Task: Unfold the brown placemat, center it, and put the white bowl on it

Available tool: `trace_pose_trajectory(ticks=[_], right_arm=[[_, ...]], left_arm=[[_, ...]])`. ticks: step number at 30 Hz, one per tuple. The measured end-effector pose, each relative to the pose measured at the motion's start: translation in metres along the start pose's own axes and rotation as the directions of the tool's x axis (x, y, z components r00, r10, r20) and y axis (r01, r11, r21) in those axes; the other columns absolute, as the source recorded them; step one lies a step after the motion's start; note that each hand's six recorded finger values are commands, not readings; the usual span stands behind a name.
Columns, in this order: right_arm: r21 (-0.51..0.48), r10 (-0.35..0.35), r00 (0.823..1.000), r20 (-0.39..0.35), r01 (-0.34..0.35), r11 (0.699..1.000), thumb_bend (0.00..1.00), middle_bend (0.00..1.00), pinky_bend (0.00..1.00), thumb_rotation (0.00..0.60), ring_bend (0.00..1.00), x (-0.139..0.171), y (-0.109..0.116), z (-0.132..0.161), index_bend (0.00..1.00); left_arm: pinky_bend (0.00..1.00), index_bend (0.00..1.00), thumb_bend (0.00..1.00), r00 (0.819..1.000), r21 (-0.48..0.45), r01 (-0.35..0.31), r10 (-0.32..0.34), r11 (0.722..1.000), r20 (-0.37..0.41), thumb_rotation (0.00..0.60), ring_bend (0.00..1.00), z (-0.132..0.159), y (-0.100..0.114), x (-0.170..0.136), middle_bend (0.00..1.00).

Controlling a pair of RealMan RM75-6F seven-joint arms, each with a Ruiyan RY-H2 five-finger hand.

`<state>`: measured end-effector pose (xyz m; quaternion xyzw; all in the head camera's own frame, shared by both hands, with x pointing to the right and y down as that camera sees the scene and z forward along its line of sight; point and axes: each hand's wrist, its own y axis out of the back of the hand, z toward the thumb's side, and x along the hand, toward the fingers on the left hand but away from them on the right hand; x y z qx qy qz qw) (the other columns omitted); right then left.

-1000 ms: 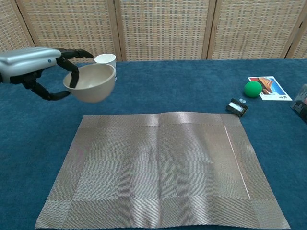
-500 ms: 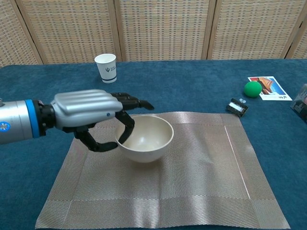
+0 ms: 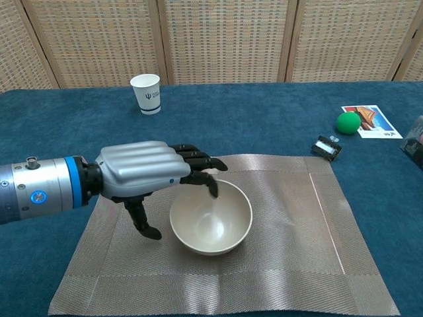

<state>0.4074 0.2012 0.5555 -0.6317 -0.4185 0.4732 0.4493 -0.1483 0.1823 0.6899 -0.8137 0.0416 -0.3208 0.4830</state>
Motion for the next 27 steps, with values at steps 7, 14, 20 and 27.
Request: trace_pose_trajectory(ticks=[7, 14, 20, 27], right_arm=[[-0.003, -0.010, 1.000, -0.014, 0.010, 1.000, 0.00, 0.00, 0.00, 0.600, 0.00, 0.002, 0.003, 0.004, 0.16], [0.024, -0.023, 1.000, -0.019, 0.024, 0.999, 0.00, 0.00, 0.00, 0.600, 0.00, 0.005, 0.008, 0.007, 0.13], [0.097, -0.022, 1.000, 0.009, 0.021, 0.995, 0.00, 0.00, 0.00, 0.600, 0.00, 0.008, 0.012, 0.006, 0.08], [0.118, -0.001, 0.999, 0.038, -0.004, 0.993, 0.00, 0.00, 0.00, 0.600, 0.00, 0.012, 0.014, 0.009, 0.08]], left_arm=[[0.00, 0.00, 0.00, 0.990, 0.007, -0.132, 0.132, 0.991, -0.046, 0.600, 0.00, -0.014, 0.035, -0.016, 0.00], [0.00, 0.00, 0.00, 0.946, 0.053, -0.236, 0.242, 0.970, -0.217, 0.600, 0.00, -0.049, 0.072, -0.066, 0.00], [0.00, 0.00, 0.00, 0.812, 0.042, -0.318, 0.295, 0.947, -0.504, 0.600, 0.00, -0.074, 0.080, -0.140, 0.00], [0.00, 0.00, 0.00, 0.602, 0.019, -0.339, 0.233, 0.940, -0.764, 0.600, 0.00, -0.086, 0.061, -0.244, 0.00]])
